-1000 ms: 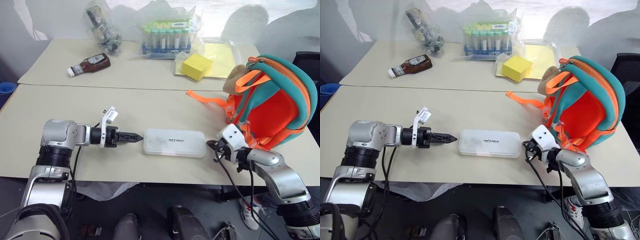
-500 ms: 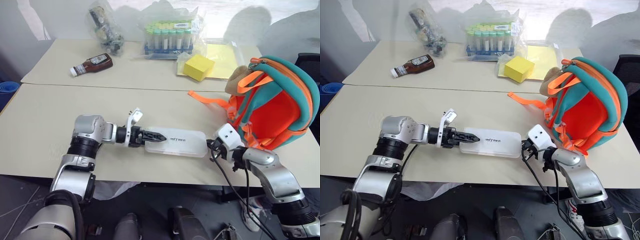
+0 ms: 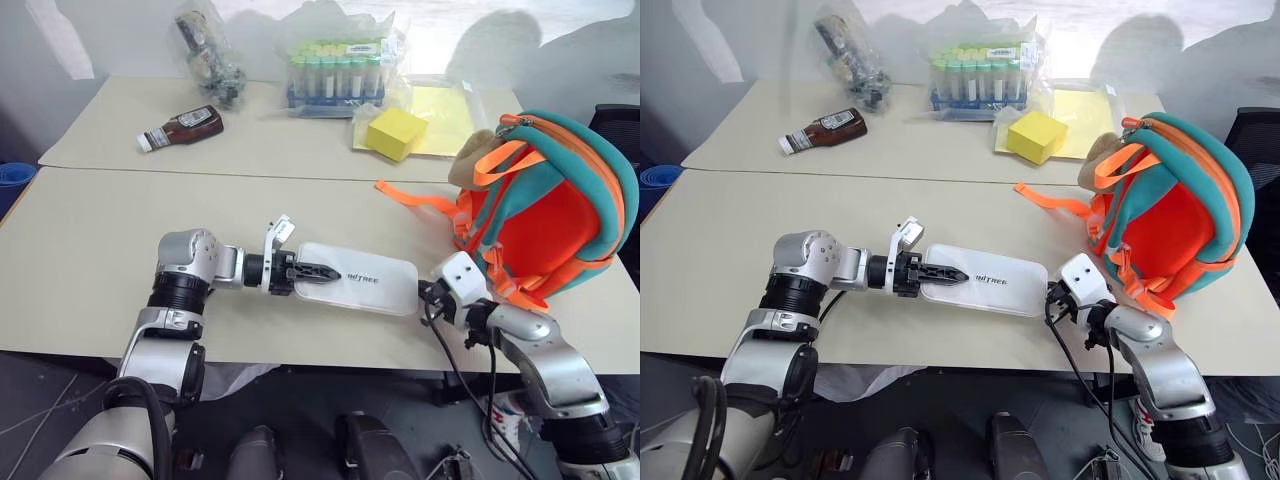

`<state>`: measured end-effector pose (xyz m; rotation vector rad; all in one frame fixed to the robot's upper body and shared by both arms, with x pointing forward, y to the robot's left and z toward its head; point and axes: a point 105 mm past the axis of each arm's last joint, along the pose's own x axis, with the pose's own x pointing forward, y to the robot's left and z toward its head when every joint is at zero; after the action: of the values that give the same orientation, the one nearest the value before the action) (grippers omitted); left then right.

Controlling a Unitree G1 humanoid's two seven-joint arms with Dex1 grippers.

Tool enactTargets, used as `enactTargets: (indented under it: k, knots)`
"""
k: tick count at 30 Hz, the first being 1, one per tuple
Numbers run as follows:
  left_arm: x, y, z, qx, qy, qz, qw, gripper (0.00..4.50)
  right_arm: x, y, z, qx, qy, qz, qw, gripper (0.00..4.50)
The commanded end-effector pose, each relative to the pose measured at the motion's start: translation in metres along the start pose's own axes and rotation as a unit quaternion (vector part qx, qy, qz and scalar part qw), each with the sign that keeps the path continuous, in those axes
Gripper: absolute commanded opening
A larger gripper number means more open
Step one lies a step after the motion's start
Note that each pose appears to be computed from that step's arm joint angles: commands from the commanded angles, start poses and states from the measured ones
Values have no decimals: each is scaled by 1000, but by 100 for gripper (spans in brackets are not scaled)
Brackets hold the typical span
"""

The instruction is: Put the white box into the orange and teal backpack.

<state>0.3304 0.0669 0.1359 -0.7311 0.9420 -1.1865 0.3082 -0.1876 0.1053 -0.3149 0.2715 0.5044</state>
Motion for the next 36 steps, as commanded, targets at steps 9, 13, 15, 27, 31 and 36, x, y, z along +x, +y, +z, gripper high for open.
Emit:
enactTargets:
  k: [9, 13, 15, 27, 31, 36]
  knots:
    - [-52, -55, 33, 89, -134, -58, 985, 120, -95, -48, 37, 98, -98, -167, 976, 353]
    - [-57, -66, 42, 113, -162, -63, 978, 120, -75, -61, 53, 148, -137, -168, 965, 450]
    - [-59, -70, 46, 126, -171, -61, 975, 120, -56, -70, 56, 181, -138, -174, 958, 450]
    - [-66, -66, 60, 201, -201, 19, 959, 120, 9, -116, 84, 230, -186, -199, 934, 323]
    - [-71, -62, 63, 210, -217, 38, 953, 120, 9, -113, 91, 205, -197, -188, 940, 188]
    - [-80, -58, 76, 225, -258, 67, 937, 120, 1, -98, 113, 164, -225, -129, 952, 21]
